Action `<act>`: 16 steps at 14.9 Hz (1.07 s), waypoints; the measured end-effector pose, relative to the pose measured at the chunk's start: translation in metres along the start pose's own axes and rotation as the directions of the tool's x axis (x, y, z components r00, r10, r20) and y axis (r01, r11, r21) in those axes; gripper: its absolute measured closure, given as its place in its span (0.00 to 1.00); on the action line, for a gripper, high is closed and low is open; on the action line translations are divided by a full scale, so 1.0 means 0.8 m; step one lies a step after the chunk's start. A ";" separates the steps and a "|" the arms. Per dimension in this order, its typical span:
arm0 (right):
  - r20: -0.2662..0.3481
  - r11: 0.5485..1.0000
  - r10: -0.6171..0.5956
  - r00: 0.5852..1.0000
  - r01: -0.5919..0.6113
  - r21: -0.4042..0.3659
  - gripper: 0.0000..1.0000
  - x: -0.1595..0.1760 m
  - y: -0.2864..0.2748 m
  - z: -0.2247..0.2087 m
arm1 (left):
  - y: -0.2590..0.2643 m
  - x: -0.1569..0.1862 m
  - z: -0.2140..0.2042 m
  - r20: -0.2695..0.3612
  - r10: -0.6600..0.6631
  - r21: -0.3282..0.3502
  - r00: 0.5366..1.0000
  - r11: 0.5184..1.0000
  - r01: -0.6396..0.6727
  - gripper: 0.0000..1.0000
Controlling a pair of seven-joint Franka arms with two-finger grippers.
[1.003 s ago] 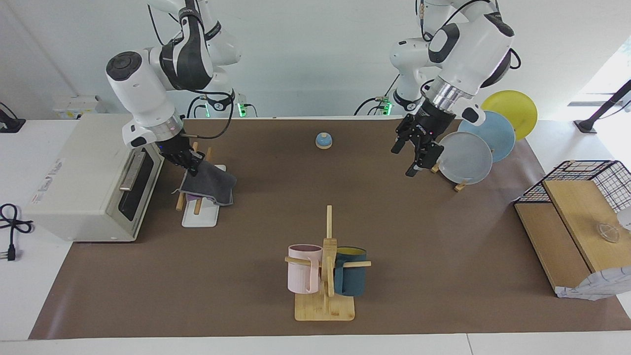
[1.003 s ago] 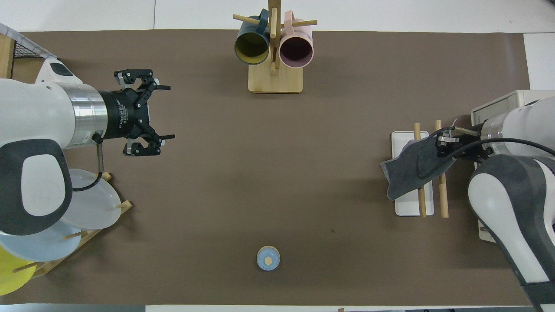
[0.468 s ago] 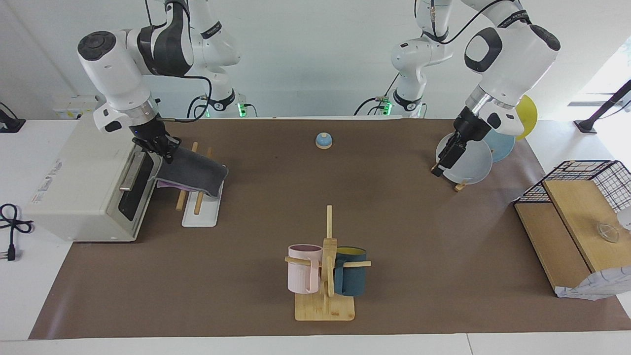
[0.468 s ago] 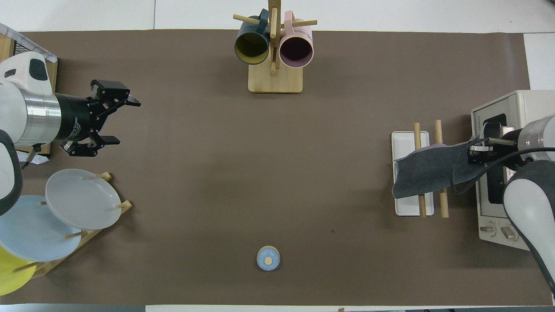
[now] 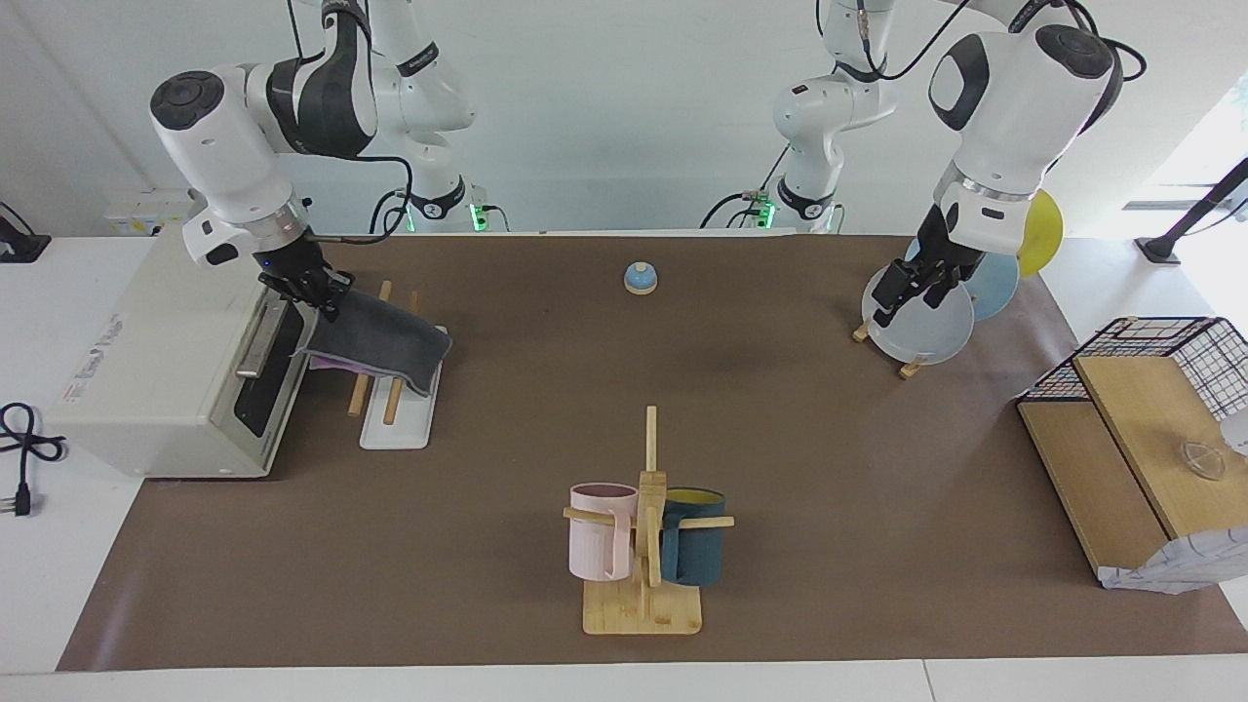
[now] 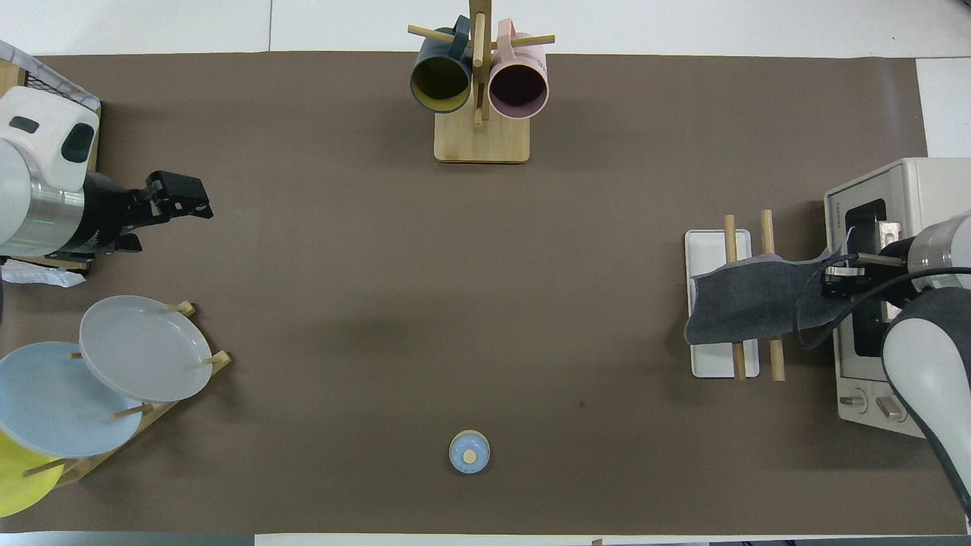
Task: Fold towel and hang on rack
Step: 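Drape the towel over the wooden rods with the right gripper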
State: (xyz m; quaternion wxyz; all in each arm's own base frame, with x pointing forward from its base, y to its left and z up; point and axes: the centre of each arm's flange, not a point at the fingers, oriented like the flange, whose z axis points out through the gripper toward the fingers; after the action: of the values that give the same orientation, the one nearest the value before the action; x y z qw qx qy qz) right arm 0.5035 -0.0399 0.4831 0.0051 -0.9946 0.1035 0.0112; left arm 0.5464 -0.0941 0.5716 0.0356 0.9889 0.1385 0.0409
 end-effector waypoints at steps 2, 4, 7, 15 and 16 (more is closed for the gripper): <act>-0.012 1.000 -0.012 1.000 0.012 0.001 0.98 0.001 0.008 0.001 | -0.005 0.005 -0.014 0.015 0.098 0.042 0.995 0.994 -0.098 0.00; -0.016 1.000 -0.019 1.000 0.019 0.002 0.98 0.001 0.020 0.009 | -0.014 0.013 -0.022 0.038 0.168 0.064 0.985 0.983 -0.170 0.00; -0.016 1.000 -0.019 1.000 0.019 0.002 0.98 -0.002 0.024 0.018 | -0.018 0.014 -0.025 0.077 0.230 0.081 0.970 0.968 -0.236 0.00; -0.013 1.000 -0.020 1.000 0.020 0.002 0.74 -0.008 0.025 0.020 | -0.035 0.018 -0.028 0.146 0.320 0.075 0.936 0.940 -0.333 0.00; -0.014 1.000 -0.029 0.999 0.029 0.001 0.62 -0.008 0.025 0.020 | -0.032 0.019 -0.028 0.137 0.323 0.074 0.936 0.939 -0.335 0.00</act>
State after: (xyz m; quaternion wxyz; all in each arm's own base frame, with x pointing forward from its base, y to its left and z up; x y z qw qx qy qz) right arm 0.4929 -0.0581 0.4672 0.0053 -0.9960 0.0890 0.0041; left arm 0.5521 -0.0636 0.5927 -0.0108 0.9993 -0.0296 -0.0212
